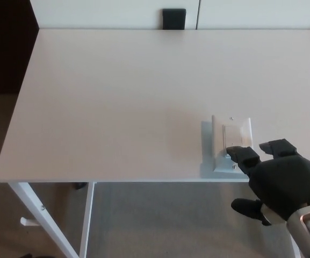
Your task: The robot walk towards a table in front and then clicks the light switch button using the right hand's index finger
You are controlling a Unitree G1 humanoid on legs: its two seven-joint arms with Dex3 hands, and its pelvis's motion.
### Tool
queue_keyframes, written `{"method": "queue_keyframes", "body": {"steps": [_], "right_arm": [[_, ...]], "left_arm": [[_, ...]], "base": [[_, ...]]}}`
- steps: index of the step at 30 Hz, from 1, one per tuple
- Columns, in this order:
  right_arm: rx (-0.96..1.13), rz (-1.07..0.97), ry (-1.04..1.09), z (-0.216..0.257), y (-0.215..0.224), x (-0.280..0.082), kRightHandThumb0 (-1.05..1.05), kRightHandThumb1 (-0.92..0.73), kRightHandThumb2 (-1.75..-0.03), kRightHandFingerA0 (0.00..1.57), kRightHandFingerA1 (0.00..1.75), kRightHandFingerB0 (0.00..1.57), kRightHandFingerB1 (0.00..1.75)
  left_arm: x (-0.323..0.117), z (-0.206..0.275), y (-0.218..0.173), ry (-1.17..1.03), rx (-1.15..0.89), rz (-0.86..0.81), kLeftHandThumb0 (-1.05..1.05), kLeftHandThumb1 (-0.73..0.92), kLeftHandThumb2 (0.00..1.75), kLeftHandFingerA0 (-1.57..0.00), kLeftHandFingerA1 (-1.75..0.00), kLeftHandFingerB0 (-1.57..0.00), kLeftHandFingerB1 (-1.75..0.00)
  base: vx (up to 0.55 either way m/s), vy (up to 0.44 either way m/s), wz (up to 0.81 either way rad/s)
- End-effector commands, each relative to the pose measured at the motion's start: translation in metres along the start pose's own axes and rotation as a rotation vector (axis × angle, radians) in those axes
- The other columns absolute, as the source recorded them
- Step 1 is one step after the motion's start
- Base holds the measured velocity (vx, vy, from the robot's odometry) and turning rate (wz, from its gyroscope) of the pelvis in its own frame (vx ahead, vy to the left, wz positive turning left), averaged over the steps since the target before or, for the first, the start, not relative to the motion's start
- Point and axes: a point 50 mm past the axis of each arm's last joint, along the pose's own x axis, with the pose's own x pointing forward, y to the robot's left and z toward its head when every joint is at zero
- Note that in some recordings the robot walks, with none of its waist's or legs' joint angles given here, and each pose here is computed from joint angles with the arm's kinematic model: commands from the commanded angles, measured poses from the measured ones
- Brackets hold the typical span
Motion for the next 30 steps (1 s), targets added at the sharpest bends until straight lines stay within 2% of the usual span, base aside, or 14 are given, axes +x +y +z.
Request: {"method": "queue_keyframes", "body": {"steps": [1, 12, 18, 19, 20, 21, 22, 23, 26, 27, 28, 29, 30], "right_arm": [[-0.008, 0.043, 0.029, -0.005, 0.010, 0.000, -0.89, -0.89, -0.67, 0.14, 0.40, 0.24, 0.32], [0.001, 0.045, 0.007, -0.001, 0.013, -0.007, -0.89, -0.89, -0.67, 0.15, 0.40, 0.25, 0.33], [0.114, -0.116, -0.026, -0.002, -0.032, -0.019, -0.86, -0.89, -0.67, 0.04, 0.47, 0.16, 0.36], [0.148, -0.214, -0.040, -0.004, -0.050, -0.024, -0.85, -0.87, -0.65, 0.00, 0.58, 0.15, 0.42], [0.155, -0.244, -0.046, -0.004, -0.057, -0.027, -0.86, -0.88, -0.69, 0.00, 0.54, 0.05, 0.47], [0.168, -0.291, -0.055, -0.005, -0.068, -0.031, -0.89, -0.71, -1.07, 0.00, 0.43, 0.07, 0.49], [0.178, -0.313, -0.060, -0.005, -0.073, -0.033, -0.89, -0.71, -1.07, 0.00, 0.43, 0.07, 0.49], [0.193, -0.374, -0.071, -0.005, -0.089, -0.042, -0.92, -0.75, -1.12, 0.00, 0.44, 0.01, 0.42], [0.227, -0.435, -0.097, -0.002, -0.102, -0.060, -0.91, -0.70, -1.06, 0.00, 0.47, 0.00, 0.42], [0.244, -0.449, -0.103, 0.000, -0.103, -0.067, -0.81, -0.60, -0.99, 0.00, 0.50, 0.00, 0.47], [0.256, -0.452, -0.108, 0.001, -0.102, -0.074, -0.74, -0.51, -0.88, 0.00, 0.52, 0.00, 0.50], [0.271, -0.452, -0.116, 0.003, -0.100, -0.082, -0.66, -0.61, -0.61, 0.00, 0.59, 0.00, 0.68], [0.286, -0.452, -0.125, 0.005, -0.098, -0.090, -0.66, -0.61, -0.61, 0.00, 0.59, 0.00, 0.68]], "left_arm": [[-0.001, -0.001, 0.004, 0.010, 0.031, -0.003, -0.25, 0.64, 0.60, -0.71, -0.48, -0.47, -0.38], [-0.001, -0.001, 0.004, 0.013, 0.034, -0.003, -0.23, 0.64, 0.60, -0.72, -0.46, -0.47, -0.37], [-0.001, 0.001, 0.008, 0.000, 0.033, -0.010, -0.23, 0.65, 0.59, -0.69, -0.46, -0.46, -0.37], [-0.002, 0.000, 0.007, 0.007, 0.030, -0.012, -0.22, 0.65, 0.59, -0.69, -0.45, -0.46, -0.37], [-0.001, 0.000, 0.007, 0.009, 0.030, -0.012, -0.22, 0.65, 0.59, -0.69, -0.46, -0.46, -0.37], [-0.001, -0.001, 0.007, 0.011, 0.035, -0.012, -0.23, 0.65, 0.60, -0.70, -0.46, -0.46, -0.37], [-0.001, -0.001, 0.008, 0.013, 0.039, -0.011, -0.23, 0.65, 0.60, -0.70, -0.46, -0.46, -0.37], [-0.001, -0.001, 0.008, 0.011, 0.045, -0.011, -0.22, 0.65, 0.59, -0.70, -0.46, -0.46, -0.37], [-0.005, -0.005, 0.008, 0.020, 0.041, -0.014, -0.23, 0.65, 0.60, -0.70, -0.46, -0.46, -0.37], [-0.007, -0.007, 0.007, 0.026, 0.039, -0.010, -0.23, 0.64, 0.60, -0.71, -0.46, -0.47, -0.37], [-0.008, -0.008, 0.008, 0.030, 0.042, -0.011, -0.23, 0.64, 0.60, -0.70, -0.46, -0.47, -0.37], [-0.008, -0.008, 0.009, 0.033, 0.049, -0.011, -0.23, 0.64, 0.59, -0.72, -0.46, -0.47, -0.37], [-0.008, -0.008, 0.009, 0.036, 0.057, -0.009, -0.23, 0.64, 0.59, -0.72, -0.46, -0.47, -0.37]], "base": [[0.00, 0.000, 0.00], [0.00, 0.000, 0.00], [0.00, 0.000, 0.00], [0.00, 0.000, 0.00], [0.00, 0.000, 0.00], [0.00, 0.000, 0.00], [0.00, 0.000, 0.00], [0.00, 0.000, 0.00], [0.00, 0.000, 0.00], [0.00, 0.000, 0.00], [0.00, 0.000, 0.00], [0.00, 0.000, 0.00], [0.00, 0.000, 0.00]]}}
